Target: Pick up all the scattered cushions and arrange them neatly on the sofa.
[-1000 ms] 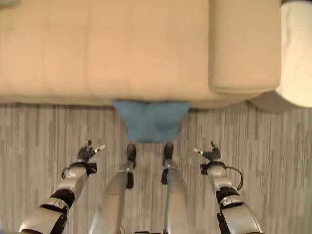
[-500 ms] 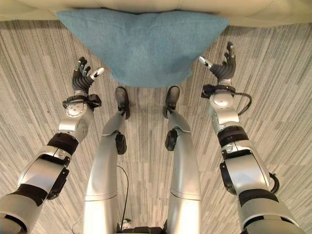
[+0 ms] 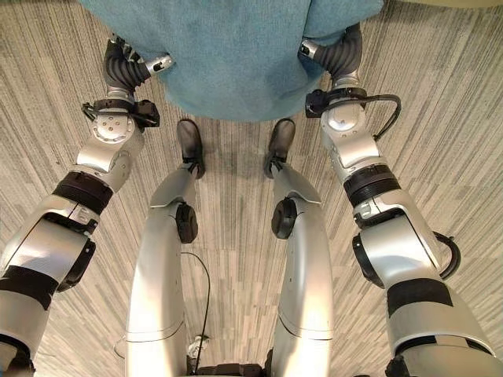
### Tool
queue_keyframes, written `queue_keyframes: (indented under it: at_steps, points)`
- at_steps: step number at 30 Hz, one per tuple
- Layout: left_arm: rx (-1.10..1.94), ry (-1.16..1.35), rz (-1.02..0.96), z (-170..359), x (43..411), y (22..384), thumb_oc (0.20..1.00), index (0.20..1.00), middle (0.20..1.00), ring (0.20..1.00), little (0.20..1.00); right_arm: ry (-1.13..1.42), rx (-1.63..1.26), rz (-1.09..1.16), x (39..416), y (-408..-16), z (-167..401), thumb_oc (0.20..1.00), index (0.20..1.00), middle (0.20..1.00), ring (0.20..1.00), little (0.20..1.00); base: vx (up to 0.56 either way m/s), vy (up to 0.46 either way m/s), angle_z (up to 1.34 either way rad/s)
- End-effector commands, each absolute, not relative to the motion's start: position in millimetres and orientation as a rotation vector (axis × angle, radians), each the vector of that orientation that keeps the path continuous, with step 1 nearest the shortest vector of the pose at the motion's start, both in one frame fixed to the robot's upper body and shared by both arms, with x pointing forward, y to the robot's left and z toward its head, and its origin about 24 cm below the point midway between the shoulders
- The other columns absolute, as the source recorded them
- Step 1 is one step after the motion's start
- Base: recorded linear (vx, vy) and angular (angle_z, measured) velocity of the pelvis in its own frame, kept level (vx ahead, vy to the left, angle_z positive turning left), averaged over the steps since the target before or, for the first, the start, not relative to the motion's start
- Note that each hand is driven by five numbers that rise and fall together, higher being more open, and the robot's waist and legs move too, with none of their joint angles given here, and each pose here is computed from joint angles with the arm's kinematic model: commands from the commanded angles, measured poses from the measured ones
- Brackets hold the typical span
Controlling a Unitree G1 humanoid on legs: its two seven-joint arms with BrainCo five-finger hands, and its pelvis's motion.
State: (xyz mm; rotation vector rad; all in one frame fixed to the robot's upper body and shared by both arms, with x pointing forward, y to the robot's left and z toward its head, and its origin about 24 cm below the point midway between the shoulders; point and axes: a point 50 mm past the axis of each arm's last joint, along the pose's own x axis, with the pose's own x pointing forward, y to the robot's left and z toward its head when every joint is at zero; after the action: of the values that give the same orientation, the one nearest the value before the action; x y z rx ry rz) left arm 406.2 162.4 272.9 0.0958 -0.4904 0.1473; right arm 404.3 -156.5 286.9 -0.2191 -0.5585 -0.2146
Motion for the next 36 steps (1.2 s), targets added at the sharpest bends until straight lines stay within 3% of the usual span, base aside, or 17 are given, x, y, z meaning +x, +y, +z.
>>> queue_keyframes:
  at_steps: [1, 2, 3, 7, 12, 18, 23, 28, 36]
  points:
    - [0.060, -0.576, 0.102, 276.3, 401.6, 140.2, 1.000, 1.000, 1.000, 1.000, 1.000, -0.628, -0.206, 0.036, 394.6, -79.4, 277.9, 0.395, 0.395, 0.395, 0.395, 0.395, 0.00, 0.000, 0.00]
    - [0.047, -0.588, 0.097, 278.9, 400.6, 137.9, 0.846, 0.846, 0.846, 0.846, 0.846, -0.638, -0.197, 0.062, 392.3, -69.8, 279.3, 0.200, 0.200, 0.200, 0.200, 0.200, 0.00, 0.000, 0.00]
    - [0.026, -0.603, 0.090, 281.2, 399.0, 135.8, 0.200, 0.200, 0.200, 0.200, 0.200, -0.650, -0.183, 0.096, 389.2, -58.9, 280.0, 0.200, 0.200, 0.200, 0.200, 0.200, 0.00, 0.000, 0.00]
    - [-0.049, -0.622, 0.085, 282.1, 395.6, 135.8, 0.200, 0.200, 0.200, 0.200, 0.200, -0.676, -0.144, 0.127, 384.4, -50.6, 283.3, 0.200, 0.200, 0.200, 0.200, 0.200, -0.01, -0.004, 0.00]
    - [-0.118, -0.577, 0.034, 245.2, 386.1, 132.1, 0.200, 0.200, 0.200, 0.200, 0.200, -0.691, -0.047, 0.036, 379.8, -91.6, 270.0, 0.200, 0.200, 0.200, 0.200, 0.200, -0.11, -0.041, 0.05]
    - [-0.186, -0.482, -0.024, 192.7, 370.0, 116.0, 0.200, 0.200, 0.200, 0.200, 0.200, -0.619, -0.097, 0.015, 369.6, -111.5, 220.7, 0.200, 0.200, 0.200, 0.200, 0.200, -0.05, -0.046, 0.06]
    - [-0.192, -0.354, -0.065, 131.8, 343.1, 113.1, 0.200, 0.200, 0.200, 0.200, 0.200, -0.464, -0.098, -0.011, 342.8, -137.8, 148.0, 0.200, 0.200, 0.200, 0.200, 0.200, -0.01, -0.064, 0.10]
    - [-0.177, -0.214, -0.045, 75.7, 306.1, 135.4, 0.200, 0.200, 0.200, 0.200, 0.200, -0.300, -0.076, -0.004, 307.3, -153.1, 89.6, 0.200, 0.200, 0.200, 0.200, 0.200, 0.15, -0.029, 0.01]
    - [-0.098, -0.068, 0.033, 30.9, 265.7, 172.6, 0.200, 0.200, 0.200, 0.200, 0.200, -0.172, -0.160, -0.017, 271.8, -182.1, 53.6, 0.200, 0.200, 0.200, 0.200, 0.200, 0.23, -0.062, 0.04]
